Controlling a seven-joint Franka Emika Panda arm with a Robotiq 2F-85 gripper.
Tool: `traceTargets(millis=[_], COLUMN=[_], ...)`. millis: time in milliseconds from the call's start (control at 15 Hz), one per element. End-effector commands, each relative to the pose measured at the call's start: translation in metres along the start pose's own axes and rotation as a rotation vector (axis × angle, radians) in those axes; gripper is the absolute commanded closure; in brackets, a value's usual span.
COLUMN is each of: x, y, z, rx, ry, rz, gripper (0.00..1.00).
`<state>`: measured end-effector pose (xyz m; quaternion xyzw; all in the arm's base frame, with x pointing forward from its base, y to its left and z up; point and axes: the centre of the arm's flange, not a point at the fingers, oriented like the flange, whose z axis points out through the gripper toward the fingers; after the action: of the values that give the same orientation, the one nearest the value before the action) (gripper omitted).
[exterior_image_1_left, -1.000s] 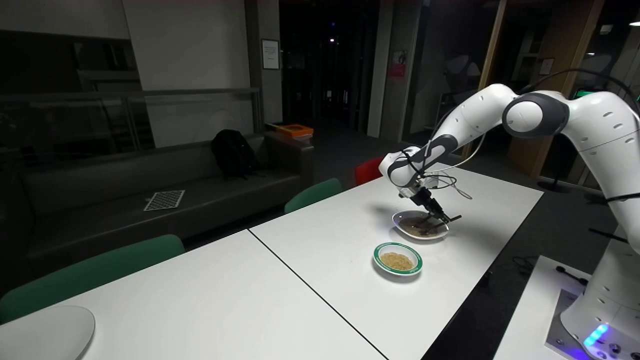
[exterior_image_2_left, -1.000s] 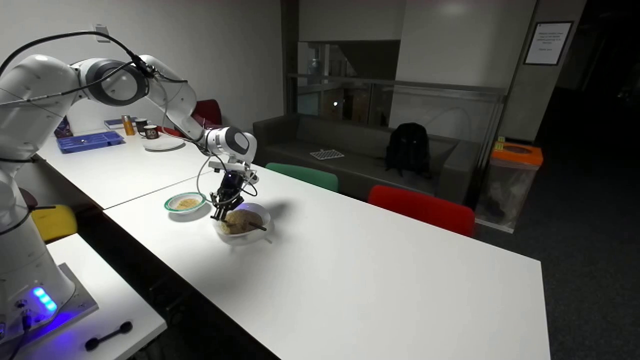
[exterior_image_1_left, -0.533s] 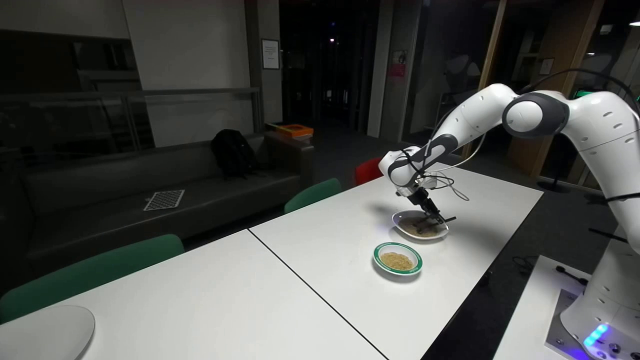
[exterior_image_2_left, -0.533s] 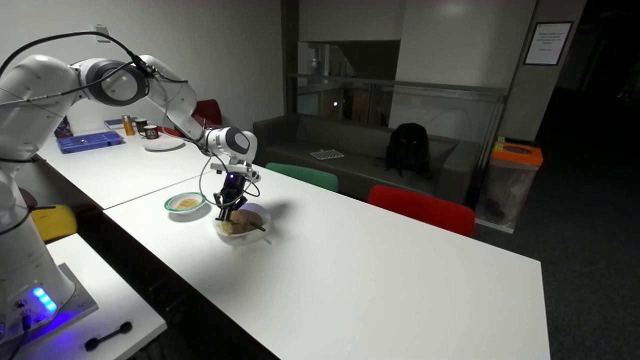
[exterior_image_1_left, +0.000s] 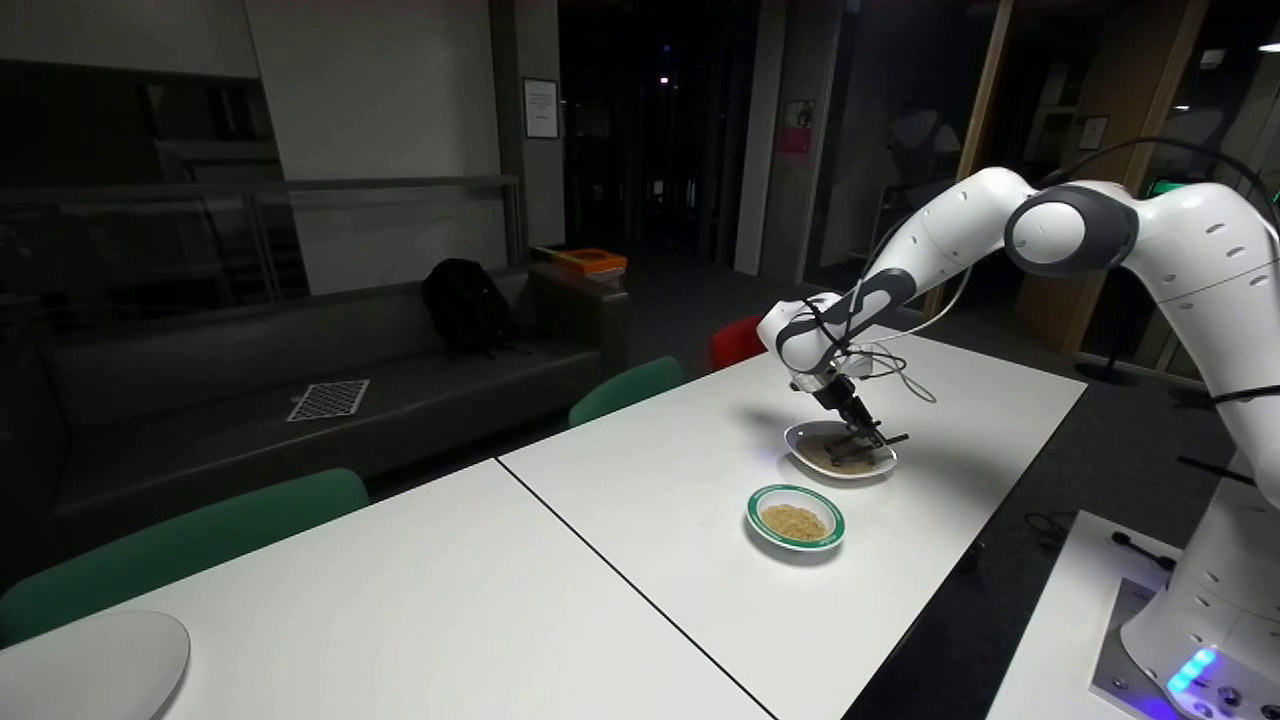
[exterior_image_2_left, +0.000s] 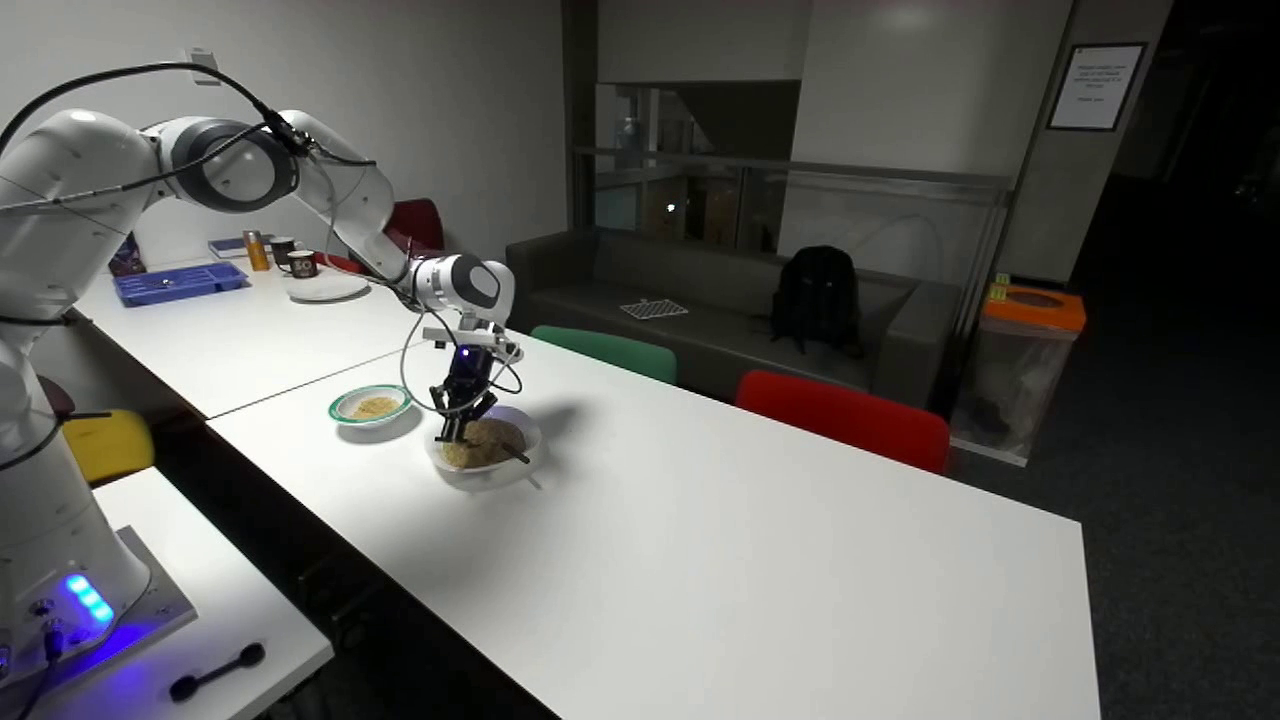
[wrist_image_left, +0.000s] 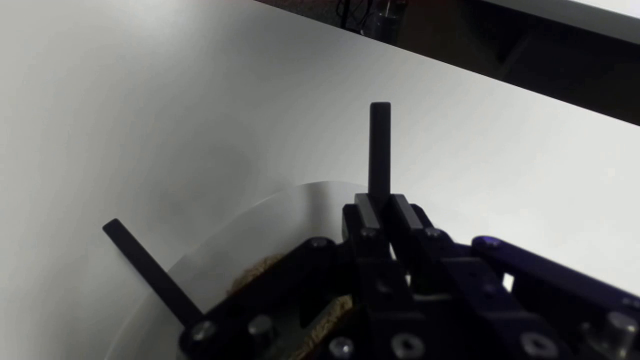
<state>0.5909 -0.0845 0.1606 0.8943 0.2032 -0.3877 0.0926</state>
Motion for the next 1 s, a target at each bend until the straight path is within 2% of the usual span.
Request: traceTargets(millis=[0, 933], x=[-0.012, -0.035], y=[0.001, 0.0], z=[-0.004, -0.027], rx=[0.008, -0.06], ry=[0.03, 0.161], rz=[-0.026, -0.09], gripper=[0.97, 0.97])
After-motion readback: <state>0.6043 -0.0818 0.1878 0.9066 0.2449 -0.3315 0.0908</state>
